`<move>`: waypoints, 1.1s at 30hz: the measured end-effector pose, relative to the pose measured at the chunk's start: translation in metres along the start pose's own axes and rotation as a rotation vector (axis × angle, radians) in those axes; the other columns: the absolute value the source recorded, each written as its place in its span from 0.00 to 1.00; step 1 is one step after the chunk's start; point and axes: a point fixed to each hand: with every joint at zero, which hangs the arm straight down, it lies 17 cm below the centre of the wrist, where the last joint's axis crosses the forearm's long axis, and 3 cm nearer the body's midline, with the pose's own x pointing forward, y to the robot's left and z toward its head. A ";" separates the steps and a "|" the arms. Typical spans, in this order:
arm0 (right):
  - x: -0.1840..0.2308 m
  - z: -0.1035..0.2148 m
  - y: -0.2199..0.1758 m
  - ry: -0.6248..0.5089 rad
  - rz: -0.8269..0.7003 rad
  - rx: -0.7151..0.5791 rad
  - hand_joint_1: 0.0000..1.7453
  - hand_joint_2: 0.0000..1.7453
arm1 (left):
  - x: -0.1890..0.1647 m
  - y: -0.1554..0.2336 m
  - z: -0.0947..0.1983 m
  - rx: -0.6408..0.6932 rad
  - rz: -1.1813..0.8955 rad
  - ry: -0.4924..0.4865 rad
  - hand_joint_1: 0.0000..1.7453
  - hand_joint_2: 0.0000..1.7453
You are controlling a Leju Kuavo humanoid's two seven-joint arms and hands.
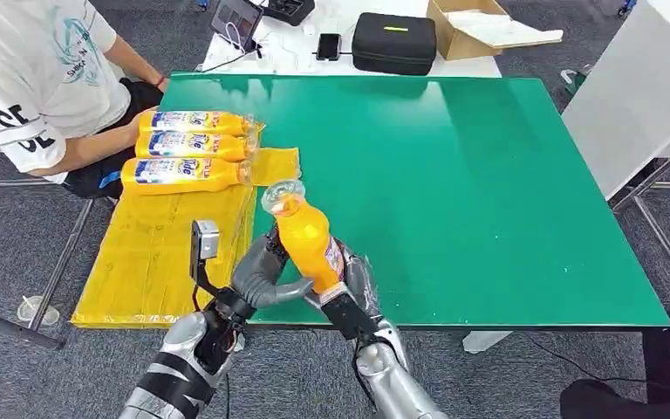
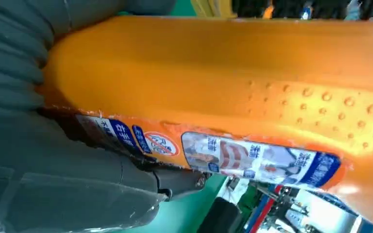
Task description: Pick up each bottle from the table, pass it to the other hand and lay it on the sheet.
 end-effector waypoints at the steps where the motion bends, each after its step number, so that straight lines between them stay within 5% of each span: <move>1: 0.001 0.000 0.005 -0.002 0.010 0.011 0.93 1.00 | -0.003 0.001 0.000 0.000 0.012 0.008 0.00 1.00; 20: -0.018 0.014 0.053 0.053 0.079 0.177 1.00 1.00 | -0.015 0.027 0.018 0.053 0.195 0.057 0.00 1.00; 21: -0.018 0.015 0.055 0.056 0.082 0.187 1.00 1.00 | -0.016 0.028 0.019 0.055 0.194 0.058 0.25 1.00; 22: -0.019 0.015 0.057 0.059 0.085 0.192 1.00 1.00 | -0.016 0.029 0.020 0.059 0.192 0.061 0.88 1.00; 23: -0.019 0.015 0.058 0.063 0.086 0.197 1.00 1.00 | -0.017 0.031 0.020 0.066 0.180 0.062 0.97 1.00; 33: -0.021 0.015 0.065 0.087 0.078 0.206 0.99 1.00 | -0.021 0.040 0.020 0.133 0.121 0.053 1.00 1.00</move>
